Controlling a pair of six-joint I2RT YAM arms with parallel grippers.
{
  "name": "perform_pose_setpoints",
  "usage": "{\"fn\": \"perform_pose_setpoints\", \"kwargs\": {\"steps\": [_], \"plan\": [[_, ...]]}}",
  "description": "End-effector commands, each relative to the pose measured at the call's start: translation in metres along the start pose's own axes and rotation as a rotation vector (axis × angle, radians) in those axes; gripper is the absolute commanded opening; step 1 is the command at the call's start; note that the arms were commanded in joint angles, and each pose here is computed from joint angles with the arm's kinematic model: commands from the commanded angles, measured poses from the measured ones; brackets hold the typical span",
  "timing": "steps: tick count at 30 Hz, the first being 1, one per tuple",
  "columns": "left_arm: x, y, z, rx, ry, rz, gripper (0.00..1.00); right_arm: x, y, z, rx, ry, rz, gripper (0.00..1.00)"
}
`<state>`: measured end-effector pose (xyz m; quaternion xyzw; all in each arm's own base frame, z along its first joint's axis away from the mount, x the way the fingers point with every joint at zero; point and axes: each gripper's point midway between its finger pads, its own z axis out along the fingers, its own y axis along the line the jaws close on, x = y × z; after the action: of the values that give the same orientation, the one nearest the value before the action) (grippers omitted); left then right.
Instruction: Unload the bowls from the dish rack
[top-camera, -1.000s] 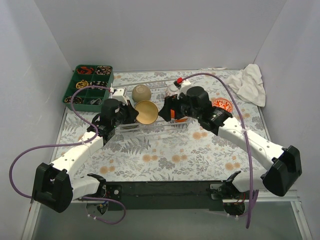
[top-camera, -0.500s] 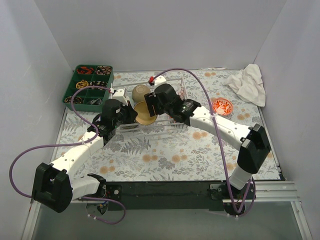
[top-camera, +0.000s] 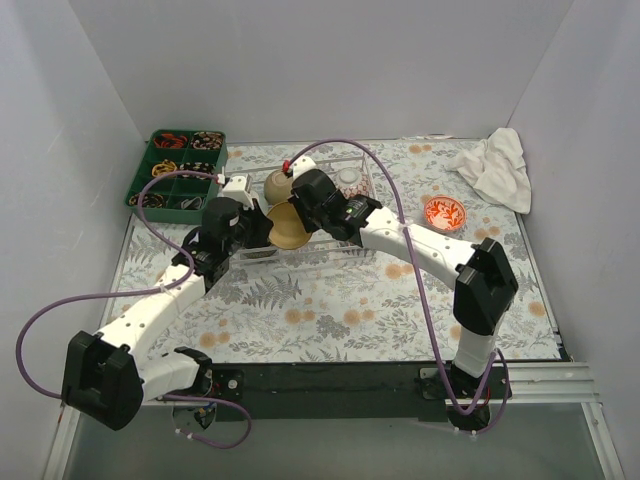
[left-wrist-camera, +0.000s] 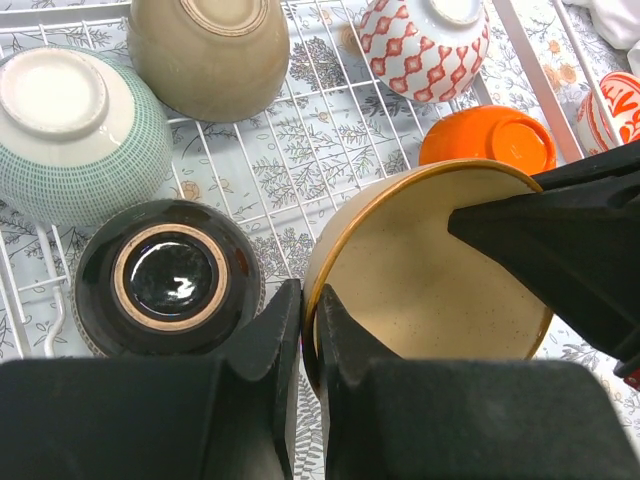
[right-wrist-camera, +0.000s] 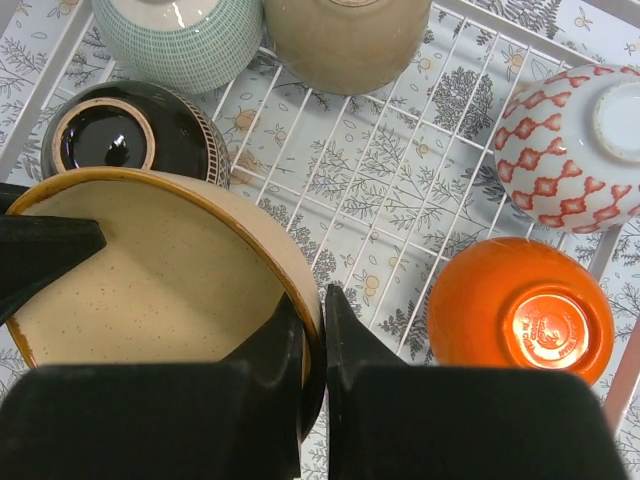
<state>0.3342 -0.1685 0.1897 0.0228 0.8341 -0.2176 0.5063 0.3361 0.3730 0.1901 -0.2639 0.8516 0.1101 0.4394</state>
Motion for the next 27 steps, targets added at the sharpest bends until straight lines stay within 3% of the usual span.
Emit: {"fn": "perform_pose_setpoints", "kwargs": {"steps": [1, 3, 5, 8, 14, 22, 27], "plan": [[-0.052, -0.023, -0.019, 0.071, -0.166, -0.003, 0.07, -0.042, -0.009, -0.025, 0.022, -0.112, 0.038, 0.01], [-0.059, -0.019, -0.024, 0.046, -0.2, -0.005, 0.21, -0.044, -0.014, -0.032, 0.036, -0.118, 0.034, 0.01], [-0.06, -0.017, -0.027, 0.042, -0.215, 0.002, 0.47, -0.045, -0.022, -0.043, 0.049, -0.125, 0.033, 0.01], [-0.07, -0.017, -0.033, 0.042, -0.267, 0.005, 0.68, -0.041, -0.037, -0.056, 0.064, -0.118, 0.046, 0.01], [-0.074, -0.015, -0.038, 0.03, -0.299, 0.01, 0.82, -0.024, -0.093, -0.093, 0.099, -0.115, 0.137, 0.01], [-0.072, -0.011, -0.034, 0.015, -0.292, 0.014, 0.96, 0.063, -0.195, -0.128, 0.219, -0.031, 0.362, 0.01], [-0.07, -0.007, -0.031, -0.01, -0.286, 0.021, 0.98, 0.116, -0.221, -0.13, 0.247, 0.054, 0.469, 0.01]]}}
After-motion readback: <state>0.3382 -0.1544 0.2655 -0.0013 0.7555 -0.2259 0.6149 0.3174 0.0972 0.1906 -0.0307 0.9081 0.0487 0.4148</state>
